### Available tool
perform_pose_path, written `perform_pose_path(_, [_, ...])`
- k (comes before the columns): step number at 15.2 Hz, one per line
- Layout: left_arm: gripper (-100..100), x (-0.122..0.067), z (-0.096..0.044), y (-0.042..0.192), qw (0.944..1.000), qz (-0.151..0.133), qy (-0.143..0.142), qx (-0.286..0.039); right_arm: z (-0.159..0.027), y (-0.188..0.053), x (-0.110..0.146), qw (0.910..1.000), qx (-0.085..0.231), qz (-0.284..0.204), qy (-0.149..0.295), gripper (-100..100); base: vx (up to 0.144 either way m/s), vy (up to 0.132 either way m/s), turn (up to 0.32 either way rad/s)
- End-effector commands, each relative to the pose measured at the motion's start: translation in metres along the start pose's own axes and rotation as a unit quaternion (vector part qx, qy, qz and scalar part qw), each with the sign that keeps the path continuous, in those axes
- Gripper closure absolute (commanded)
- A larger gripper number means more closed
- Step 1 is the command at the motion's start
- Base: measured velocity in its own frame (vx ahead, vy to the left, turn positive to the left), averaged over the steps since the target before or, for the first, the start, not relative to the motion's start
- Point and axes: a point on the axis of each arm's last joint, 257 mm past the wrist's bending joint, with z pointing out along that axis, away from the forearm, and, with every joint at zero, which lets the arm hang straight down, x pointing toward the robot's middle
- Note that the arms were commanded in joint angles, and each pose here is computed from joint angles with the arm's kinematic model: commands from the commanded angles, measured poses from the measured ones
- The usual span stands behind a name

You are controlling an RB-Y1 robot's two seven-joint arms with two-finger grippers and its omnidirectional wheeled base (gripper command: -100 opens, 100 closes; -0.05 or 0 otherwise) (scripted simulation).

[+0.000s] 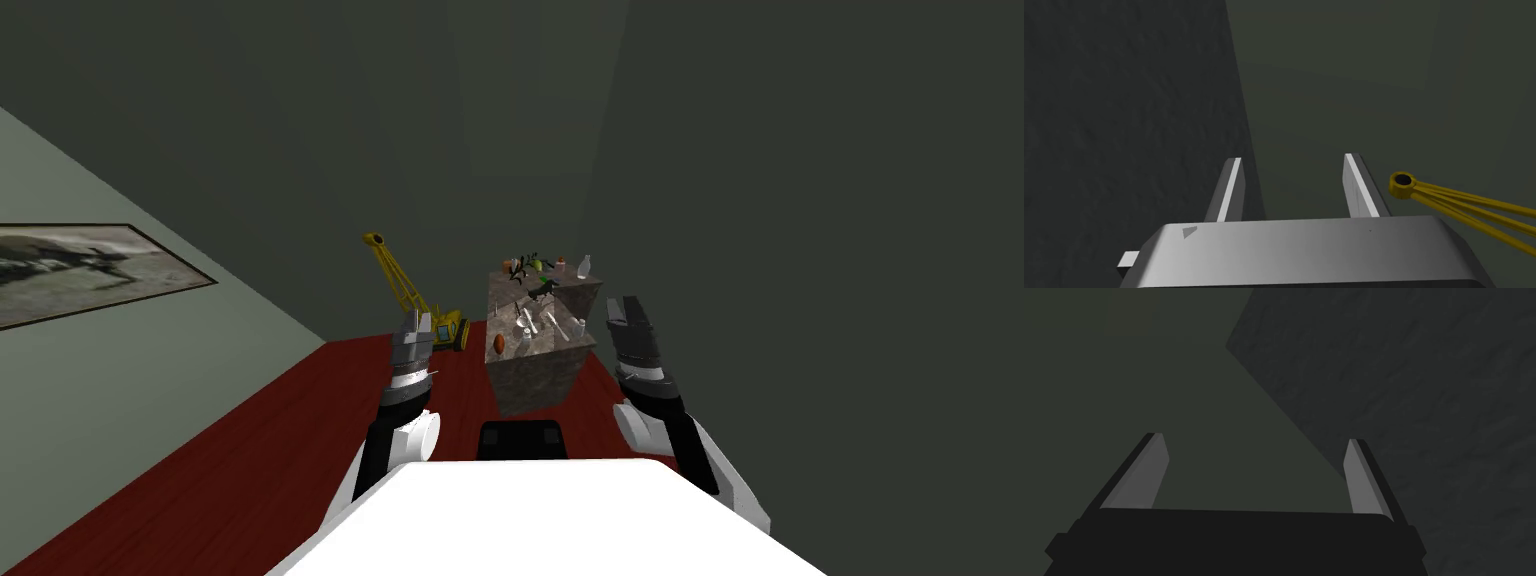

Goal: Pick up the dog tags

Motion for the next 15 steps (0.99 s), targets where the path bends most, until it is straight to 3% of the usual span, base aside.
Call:
perform_pose_path(1, [0, 0.0, 0.0, 0.0, 1.0, 0.0, 0.0, 0.0, -0.004, -0.004, 0.005, 0.9996, -0.002, -0.019, 0.02, -100, 0.003, -0.06, 0.231])
perform_pose_path(5, [0, 0.0, 0.0, 0.0, 1.0, 0.0, 0.0, 0.0, -0.014, -0.017, 0.018, 0.9952, -0.006, -0.068, 0.07, -100, -0.009, -0.066, 0.284])
perform_pose_path(9, [0, 0.0, 0.0, 0.0, 1.0, 0.0, 0.0, 0.0, -0.028, -0.034, 0.028, 0.9842, -0.013, -0.125, 0.125, -100, -0.013, -0.083, 0.313])
perform_pose_path(10, [0, 0.0, 0.0, 0.0, 1.0, 0.0, 0.0, 0.0, -0.036, -0.044, 0.032, 0.9769, -0.015, -0.153, 0.148, -100, -0.014, -0.09, 0.402])
perform_pose_path(11, [0, 0.0, 0.0, 0.0, 1.0, 0.0, 0.0, 0.0, -0.036, -0.043, 0.032, 0.9759, -0.017, -0.154, 0.153, -100, -0.019, -0.09, 0.314])
perform_pose_path(12, [0, 0.0, 0.0, 0.0, 1.0, 0.0, 0.0, 0.0, -0.044, -0.053, 0.035, 0.9669, -0.022, -0.183, 0.176, -100, -0.019, -0.095, 0.382])
perform_pose_path(13, [0, 0.0, 0.0, 0.0, 1.0, 0.0, 0.0, 0.0, -0.045, -0.054, 0.036, 0.9654, -0.022, -0.185, 0.182, -100, -0.017, -0.093, 0.326])
perform_pose_path(14, [0, 0.0, 0.0, 0.0, 1.0, 0.0, 0.0, 0.0, -0.054, -0.063, 0.038, 0.9546, -0.028, -0.214, 0.206, -100, -0.022, -0.096, 0.393])
perform_pose_path(15, [0, 0.0, 0.0, 0.0, 1.0, 0.0, 0.0, 0.0, -0.055, -0.064, 0.038, 0.9528, -0.028, -0.216, 0.212, -100, -0.026, -0.095, 0.39])
